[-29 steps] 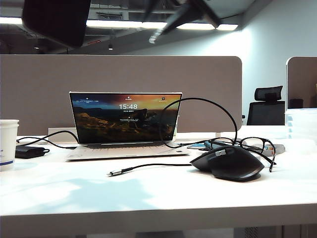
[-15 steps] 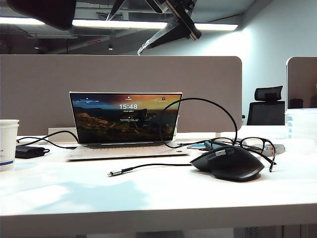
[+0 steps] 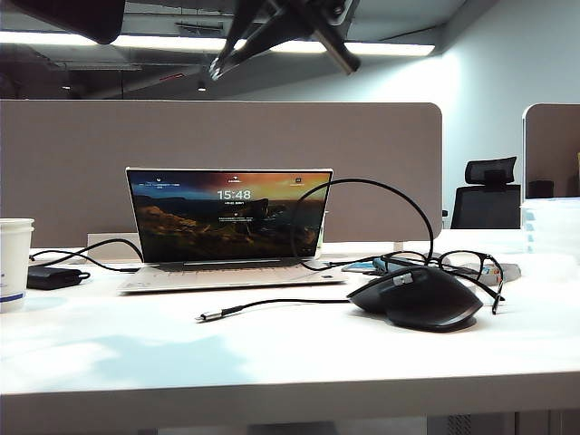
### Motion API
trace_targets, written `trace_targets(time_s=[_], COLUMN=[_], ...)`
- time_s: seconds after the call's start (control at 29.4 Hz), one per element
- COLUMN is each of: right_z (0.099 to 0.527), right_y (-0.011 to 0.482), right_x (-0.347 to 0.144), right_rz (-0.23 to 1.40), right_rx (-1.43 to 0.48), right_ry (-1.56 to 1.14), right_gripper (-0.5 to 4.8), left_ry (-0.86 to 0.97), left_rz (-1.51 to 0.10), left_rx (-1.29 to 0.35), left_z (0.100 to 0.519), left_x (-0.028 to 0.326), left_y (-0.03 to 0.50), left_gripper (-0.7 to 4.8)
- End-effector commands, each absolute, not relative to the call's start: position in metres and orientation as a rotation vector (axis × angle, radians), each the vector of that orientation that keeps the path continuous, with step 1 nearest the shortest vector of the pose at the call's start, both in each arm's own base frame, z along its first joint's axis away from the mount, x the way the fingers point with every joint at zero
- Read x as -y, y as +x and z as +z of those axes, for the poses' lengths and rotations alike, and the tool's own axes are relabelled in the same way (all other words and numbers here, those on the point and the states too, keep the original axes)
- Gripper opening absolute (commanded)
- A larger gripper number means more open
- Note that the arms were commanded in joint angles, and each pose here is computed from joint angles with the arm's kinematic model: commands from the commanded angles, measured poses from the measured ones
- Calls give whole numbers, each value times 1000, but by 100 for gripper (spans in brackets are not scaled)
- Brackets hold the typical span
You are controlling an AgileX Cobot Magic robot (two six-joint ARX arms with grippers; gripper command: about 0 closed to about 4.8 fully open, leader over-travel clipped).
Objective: Pick up the black phone, pick up the charger plug, insert the charger plug into the phone's charging port, and finally place the connected phone back on the desk.
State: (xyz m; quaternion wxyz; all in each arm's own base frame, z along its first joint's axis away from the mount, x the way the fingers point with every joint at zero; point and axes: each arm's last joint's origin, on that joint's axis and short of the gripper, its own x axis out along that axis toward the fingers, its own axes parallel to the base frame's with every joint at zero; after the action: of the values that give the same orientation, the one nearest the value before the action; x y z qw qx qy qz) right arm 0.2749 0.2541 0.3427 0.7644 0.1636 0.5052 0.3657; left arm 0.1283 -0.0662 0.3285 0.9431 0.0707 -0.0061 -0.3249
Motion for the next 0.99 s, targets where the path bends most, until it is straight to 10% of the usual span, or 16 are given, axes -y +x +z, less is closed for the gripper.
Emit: trace_targets(time_s=[0.03, 0.99], right_z=[333, 279], right_y=[276, 300], right_x=[-264, -303], right_rz=[636, 346], right_rx=[-1118, -1082], right_ry=[410, 541], right_gripper=[-5, -5], left_ry=[142, 163], left_rz=[-649, -571], left_rx=[75, 184], left_z=[337, 348], left_x=[65, 58], left_y=[126, 115], left_gripper=[-6, -6])
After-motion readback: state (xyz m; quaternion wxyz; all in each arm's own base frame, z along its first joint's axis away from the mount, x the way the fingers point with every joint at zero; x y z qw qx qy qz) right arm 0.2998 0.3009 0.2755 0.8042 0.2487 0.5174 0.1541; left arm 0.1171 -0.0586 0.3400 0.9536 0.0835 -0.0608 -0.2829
